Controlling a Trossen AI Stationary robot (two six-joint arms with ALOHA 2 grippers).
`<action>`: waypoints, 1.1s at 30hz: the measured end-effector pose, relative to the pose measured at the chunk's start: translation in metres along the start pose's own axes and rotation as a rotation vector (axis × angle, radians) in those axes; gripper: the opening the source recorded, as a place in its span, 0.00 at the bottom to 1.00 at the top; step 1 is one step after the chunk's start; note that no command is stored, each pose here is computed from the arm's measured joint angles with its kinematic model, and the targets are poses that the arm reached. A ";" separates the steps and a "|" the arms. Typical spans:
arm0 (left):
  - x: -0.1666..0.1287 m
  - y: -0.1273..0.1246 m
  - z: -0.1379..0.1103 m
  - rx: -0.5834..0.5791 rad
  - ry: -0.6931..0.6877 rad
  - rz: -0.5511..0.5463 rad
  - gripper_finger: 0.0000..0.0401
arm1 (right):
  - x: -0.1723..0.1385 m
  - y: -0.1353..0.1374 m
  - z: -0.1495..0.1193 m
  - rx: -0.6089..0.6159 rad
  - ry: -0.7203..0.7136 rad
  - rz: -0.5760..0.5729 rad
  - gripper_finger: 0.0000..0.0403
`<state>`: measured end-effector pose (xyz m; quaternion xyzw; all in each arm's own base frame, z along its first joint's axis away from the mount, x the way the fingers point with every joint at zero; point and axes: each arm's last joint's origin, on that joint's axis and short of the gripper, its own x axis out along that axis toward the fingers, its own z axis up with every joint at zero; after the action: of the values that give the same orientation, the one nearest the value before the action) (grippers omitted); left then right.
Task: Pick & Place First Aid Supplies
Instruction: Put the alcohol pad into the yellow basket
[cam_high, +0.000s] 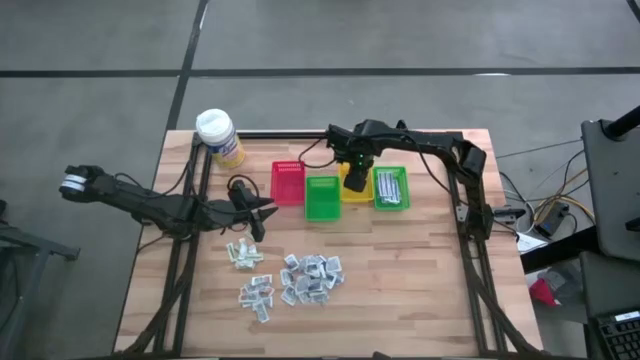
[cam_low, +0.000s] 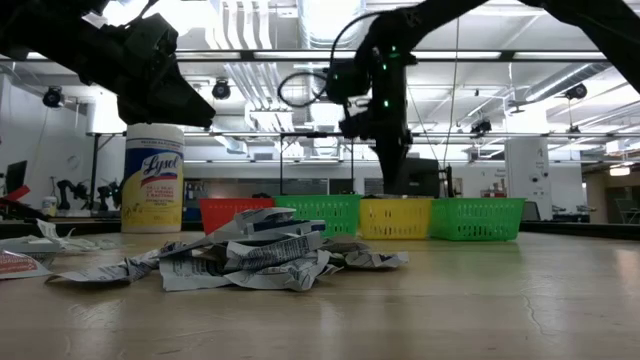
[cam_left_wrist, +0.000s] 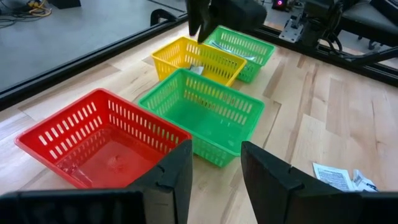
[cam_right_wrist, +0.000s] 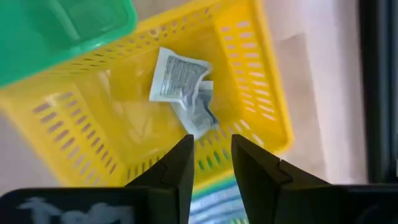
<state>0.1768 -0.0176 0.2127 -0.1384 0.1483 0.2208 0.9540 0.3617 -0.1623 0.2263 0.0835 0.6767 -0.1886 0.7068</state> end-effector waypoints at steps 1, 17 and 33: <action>0.000 0.000 0.000 0.000 0.001 -0.002 0.33 | -0.006 0.000 0.000 0.006 -0.003 0.007 0.25; -0.001 -0.001 -0.003 0.007 0.021 -0.028 0.33 | -0.082 0.094 -0.033 -0.139 -0.114 0.129 0.20; -0.003 -0.002 -0.023 -0.037 0.064 -0.062 0.33 | -0.101 0.215 -0.063 -0.453 -0.368 0.242 0.22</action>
<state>0.1701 -0.0279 0.1926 -0.1677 0.1701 0.1891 0.9525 0.3839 0.0736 0.2924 -0.0316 0.5473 0.0404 0.8354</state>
